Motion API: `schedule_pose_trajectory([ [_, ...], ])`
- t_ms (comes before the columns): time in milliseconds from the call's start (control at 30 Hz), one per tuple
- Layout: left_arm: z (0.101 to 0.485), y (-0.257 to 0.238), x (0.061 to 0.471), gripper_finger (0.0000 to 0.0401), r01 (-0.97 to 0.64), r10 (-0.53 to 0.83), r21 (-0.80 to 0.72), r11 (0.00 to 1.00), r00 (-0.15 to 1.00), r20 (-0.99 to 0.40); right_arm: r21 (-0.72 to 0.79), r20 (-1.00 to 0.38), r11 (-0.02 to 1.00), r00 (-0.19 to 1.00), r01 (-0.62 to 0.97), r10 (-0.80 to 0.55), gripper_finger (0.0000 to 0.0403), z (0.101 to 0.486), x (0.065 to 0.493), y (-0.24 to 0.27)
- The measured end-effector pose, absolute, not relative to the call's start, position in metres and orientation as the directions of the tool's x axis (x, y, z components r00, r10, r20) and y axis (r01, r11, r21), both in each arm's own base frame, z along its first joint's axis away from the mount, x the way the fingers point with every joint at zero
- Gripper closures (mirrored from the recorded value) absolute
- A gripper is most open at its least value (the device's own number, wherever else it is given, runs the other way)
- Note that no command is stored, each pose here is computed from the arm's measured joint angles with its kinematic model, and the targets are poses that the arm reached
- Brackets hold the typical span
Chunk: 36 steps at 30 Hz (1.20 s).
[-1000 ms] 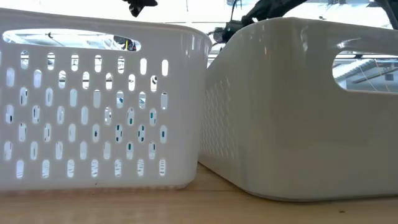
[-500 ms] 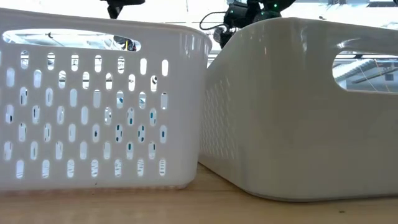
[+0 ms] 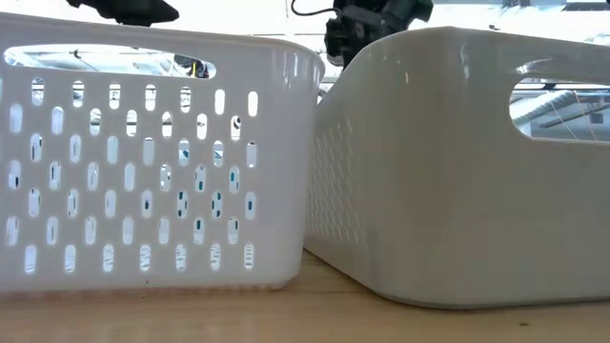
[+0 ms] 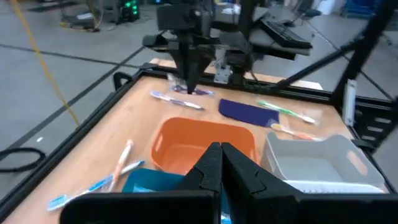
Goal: Pick & Place Toothbrushes
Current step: Put the violet toothbrush into the orange bin
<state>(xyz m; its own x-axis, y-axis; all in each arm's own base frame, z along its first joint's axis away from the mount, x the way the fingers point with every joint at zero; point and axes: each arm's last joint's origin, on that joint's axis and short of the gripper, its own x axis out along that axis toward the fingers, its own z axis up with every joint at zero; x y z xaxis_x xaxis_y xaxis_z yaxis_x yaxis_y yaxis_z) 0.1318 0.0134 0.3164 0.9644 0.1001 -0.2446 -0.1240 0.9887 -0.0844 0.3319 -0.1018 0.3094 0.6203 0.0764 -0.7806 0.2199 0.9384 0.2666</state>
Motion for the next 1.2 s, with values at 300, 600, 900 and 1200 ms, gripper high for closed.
schedule_pose_trajectory([
  [300,0.288,0.008,0.117,0.0396,-0.076,0.052,-0.084,0.994,0.965,-0.259,0.465,-0.641,0.849,0.757,0.251,0.128,0.0388,0.322,0.352,-0.083],
  [600,0.277,0.007,0.101,0.0396,-0.064,0.045,-0.082,0.995,0.976,-0.212,0.559,-0.704,0.713,0.696,0.424,0.138,0.0388,0.284,0.377,-0.084],
  [900,0.268,0.006,0.102,0.0396,-0.042,0.021,-0.088,0.995,0.972,-0.233,0.481,-0.805,0.655,0.590,0.583,0.065,0.0388,0.252,0.384,-0.088],
  [1200,0.268,0.006,0.102,0.0396,-0.033,0.022,-0.042,0.999,0.973,-0.230,0.407,-0.849,0.637,0.528,0.654,0.000,0.0388,0.249,0.379,-0.089],
])
